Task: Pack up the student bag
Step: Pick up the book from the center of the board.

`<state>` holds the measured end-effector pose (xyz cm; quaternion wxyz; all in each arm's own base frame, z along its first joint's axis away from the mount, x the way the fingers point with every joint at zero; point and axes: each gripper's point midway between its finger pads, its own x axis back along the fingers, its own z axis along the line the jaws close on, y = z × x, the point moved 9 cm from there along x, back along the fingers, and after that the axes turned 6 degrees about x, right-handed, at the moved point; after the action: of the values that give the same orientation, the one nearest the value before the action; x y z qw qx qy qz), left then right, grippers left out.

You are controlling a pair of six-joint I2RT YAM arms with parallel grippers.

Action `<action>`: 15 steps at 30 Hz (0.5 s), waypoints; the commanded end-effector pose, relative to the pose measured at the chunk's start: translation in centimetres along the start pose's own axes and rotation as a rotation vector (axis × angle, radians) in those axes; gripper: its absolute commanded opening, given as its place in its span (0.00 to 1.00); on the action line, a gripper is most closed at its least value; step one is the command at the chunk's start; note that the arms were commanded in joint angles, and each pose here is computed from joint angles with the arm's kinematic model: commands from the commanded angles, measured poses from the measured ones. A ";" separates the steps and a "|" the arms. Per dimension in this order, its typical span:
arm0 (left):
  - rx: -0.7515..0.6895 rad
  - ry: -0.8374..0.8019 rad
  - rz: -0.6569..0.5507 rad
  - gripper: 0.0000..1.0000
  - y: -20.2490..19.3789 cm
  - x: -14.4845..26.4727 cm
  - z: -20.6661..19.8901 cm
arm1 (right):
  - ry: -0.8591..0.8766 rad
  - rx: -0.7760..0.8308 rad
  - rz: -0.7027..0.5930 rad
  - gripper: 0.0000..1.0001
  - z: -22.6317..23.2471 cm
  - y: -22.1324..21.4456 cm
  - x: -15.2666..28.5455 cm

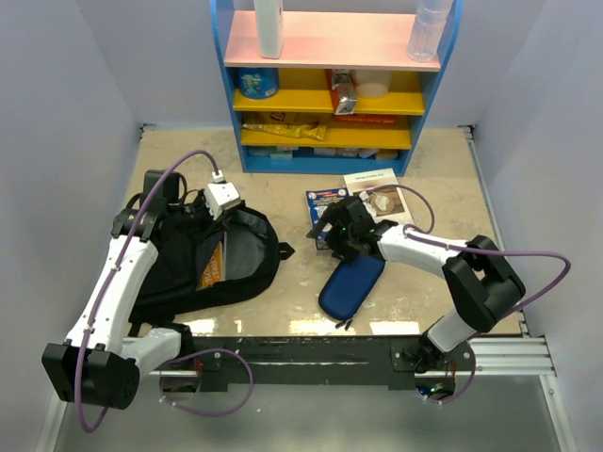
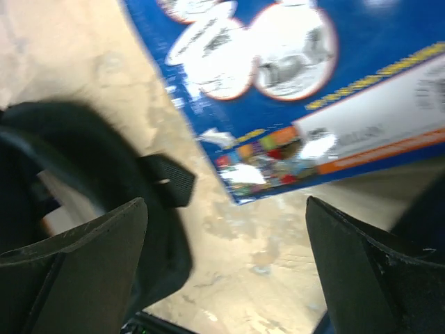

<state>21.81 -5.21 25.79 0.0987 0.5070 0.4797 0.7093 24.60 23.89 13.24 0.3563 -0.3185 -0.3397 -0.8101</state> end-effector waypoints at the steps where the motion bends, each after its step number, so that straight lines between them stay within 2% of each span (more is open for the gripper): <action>1: -0.068 -0.007 -0.077 0.00 1.7 0.4 0.1 | -0.133 -0.024 -0.050 0.99 -2.1 0.3 0.0; 9: -0.065 -0.010 -0.074 0.00 1.5 0.4 0.0 | -0.231 0.004 -0.138 0.99 -4.1 0.9 0.3; 15: -0.064 -0.009 -0.072 0.00 1.5 0.4 0.0 | -0.165 -0.005 -0.193 0.99 -2.0 2.3 0.7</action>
<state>21.80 -5.23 25.79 0.0989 0.5073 0.4792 0.7094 24.23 20.88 11.10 0.2813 -0.3774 -0.3864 -0.7931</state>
